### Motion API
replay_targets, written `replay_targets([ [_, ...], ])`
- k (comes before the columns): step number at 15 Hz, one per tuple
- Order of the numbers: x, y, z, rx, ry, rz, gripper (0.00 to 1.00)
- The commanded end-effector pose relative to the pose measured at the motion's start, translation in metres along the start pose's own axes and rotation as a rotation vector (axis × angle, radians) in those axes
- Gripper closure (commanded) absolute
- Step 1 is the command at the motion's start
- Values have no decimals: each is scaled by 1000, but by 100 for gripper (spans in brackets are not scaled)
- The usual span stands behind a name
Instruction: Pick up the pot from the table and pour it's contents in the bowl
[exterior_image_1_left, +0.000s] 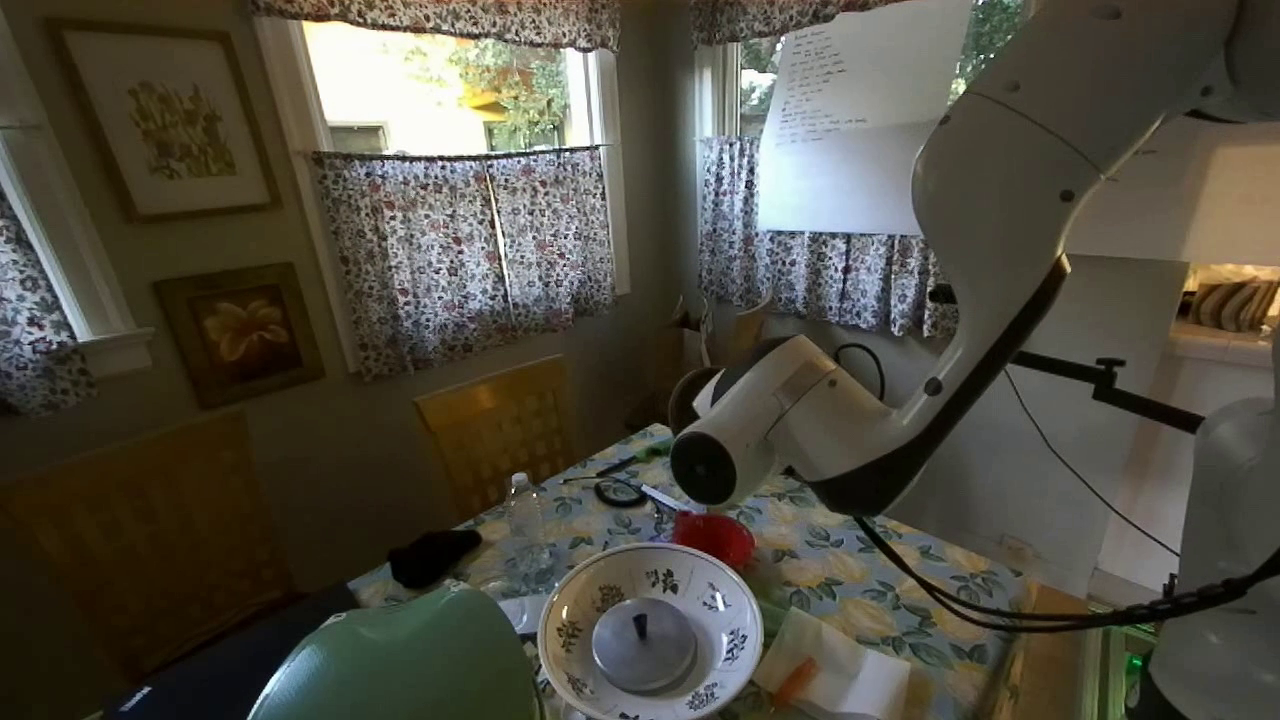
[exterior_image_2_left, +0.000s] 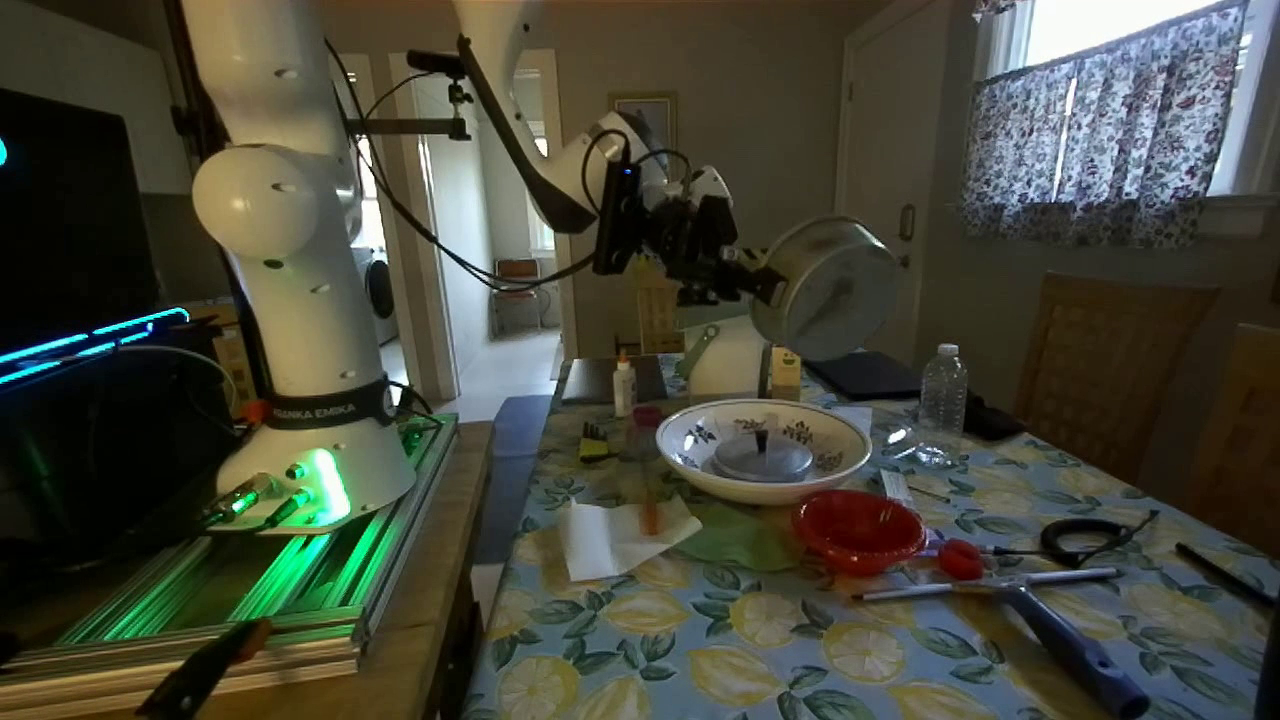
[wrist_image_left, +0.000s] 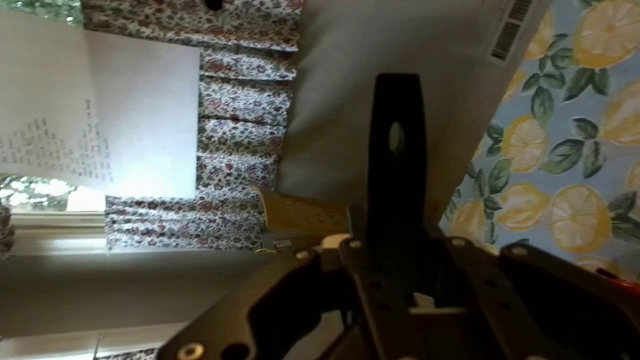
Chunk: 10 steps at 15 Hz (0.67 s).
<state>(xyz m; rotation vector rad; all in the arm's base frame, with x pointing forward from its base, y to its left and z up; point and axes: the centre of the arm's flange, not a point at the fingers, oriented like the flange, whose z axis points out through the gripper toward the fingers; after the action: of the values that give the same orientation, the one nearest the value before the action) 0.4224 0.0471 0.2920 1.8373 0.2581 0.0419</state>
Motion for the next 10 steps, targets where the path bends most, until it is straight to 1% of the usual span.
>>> replay_targets([
  [1, -32, 4, 20, 148, -4, 129, 94],
  [10, -77, -18, 88, 510, -15, 422, 94],
])
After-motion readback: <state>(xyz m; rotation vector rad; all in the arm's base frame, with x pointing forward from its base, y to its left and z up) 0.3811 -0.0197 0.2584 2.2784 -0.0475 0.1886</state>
